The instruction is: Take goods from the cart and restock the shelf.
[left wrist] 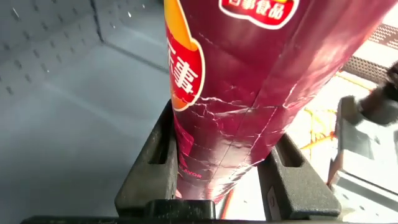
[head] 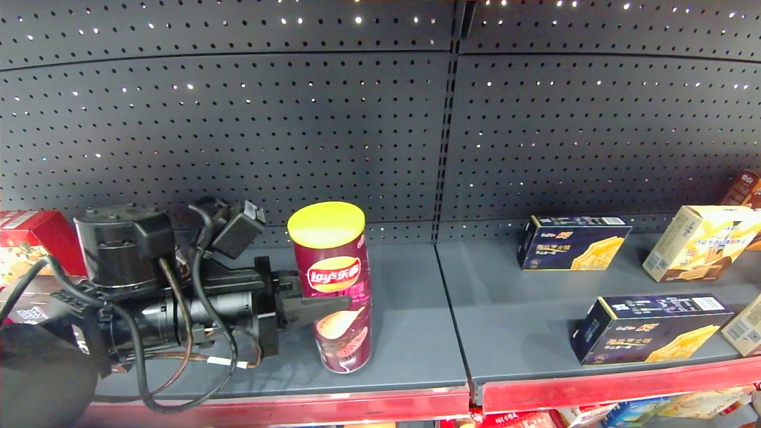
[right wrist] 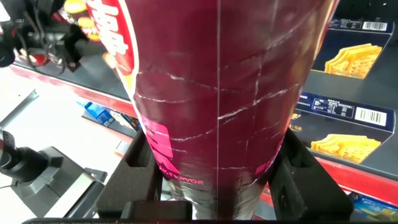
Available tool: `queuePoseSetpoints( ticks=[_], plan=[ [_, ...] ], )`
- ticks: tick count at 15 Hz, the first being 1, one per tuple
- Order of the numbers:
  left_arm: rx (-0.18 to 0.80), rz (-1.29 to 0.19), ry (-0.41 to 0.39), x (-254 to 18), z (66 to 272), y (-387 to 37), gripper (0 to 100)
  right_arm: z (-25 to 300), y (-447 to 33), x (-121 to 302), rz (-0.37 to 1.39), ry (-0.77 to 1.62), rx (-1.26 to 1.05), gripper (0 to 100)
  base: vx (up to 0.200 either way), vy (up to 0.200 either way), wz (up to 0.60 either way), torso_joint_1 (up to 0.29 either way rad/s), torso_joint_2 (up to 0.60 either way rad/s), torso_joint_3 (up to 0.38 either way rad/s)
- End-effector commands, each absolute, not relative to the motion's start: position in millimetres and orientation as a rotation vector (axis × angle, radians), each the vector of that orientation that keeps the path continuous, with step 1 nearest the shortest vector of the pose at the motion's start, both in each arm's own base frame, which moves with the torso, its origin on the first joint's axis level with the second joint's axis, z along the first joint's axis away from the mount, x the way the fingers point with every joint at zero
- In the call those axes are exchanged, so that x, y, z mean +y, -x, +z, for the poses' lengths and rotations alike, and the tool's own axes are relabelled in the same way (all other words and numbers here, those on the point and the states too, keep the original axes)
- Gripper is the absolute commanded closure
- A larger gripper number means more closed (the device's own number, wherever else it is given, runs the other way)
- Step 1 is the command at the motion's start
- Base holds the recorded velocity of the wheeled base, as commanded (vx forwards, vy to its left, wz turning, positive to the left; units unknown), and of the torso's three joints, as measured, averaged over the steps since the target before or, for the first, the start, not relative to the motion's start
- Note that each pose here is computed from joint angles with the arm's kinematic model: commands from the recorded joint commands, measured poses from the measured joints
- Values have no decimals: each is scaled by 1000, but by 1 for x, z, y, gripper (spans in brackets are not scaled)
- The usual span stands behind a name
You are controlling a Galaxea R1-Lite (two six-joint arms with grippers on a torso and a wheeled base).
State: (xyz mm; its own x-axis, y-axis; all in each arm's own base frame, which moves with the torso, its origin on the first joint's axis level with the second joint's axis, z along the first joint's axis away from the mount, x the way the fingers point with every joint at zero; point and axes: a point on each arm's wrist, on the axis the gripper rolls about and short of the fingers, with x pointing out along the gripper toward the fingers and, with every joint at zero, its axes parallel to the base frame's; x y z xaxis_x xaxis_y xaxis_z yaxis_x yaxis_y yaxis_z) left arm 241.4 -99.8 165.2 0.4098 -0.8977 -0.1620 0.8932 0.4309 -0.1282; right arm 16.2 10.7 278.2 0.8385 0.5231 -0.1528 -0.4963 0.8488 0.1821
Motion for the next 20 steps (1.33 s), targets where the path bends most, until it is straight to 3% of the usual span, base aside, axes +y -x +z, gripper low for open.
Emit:
queuePoseSetpoints(
  ticks=[1, 9, 20],
  plan=[
    [221, -1118, 22, -93, 164, -229, 100, 280, -16, 10, 541, -138, 195, 100, 0, 0, 0, 0, 0, 0],
    [234, -1060, 15, -81, 153, -248, 100, 281, -13, 9, 537, -140, 183, 100, 0, 0, 0, 0, 0, 0],
    [225, -1069, 14, -88, 149, -265, 100, 280, -13, 9, 536, -140, 184, 100, 0, 0, 0, 0, 0, 0]
  ],
)
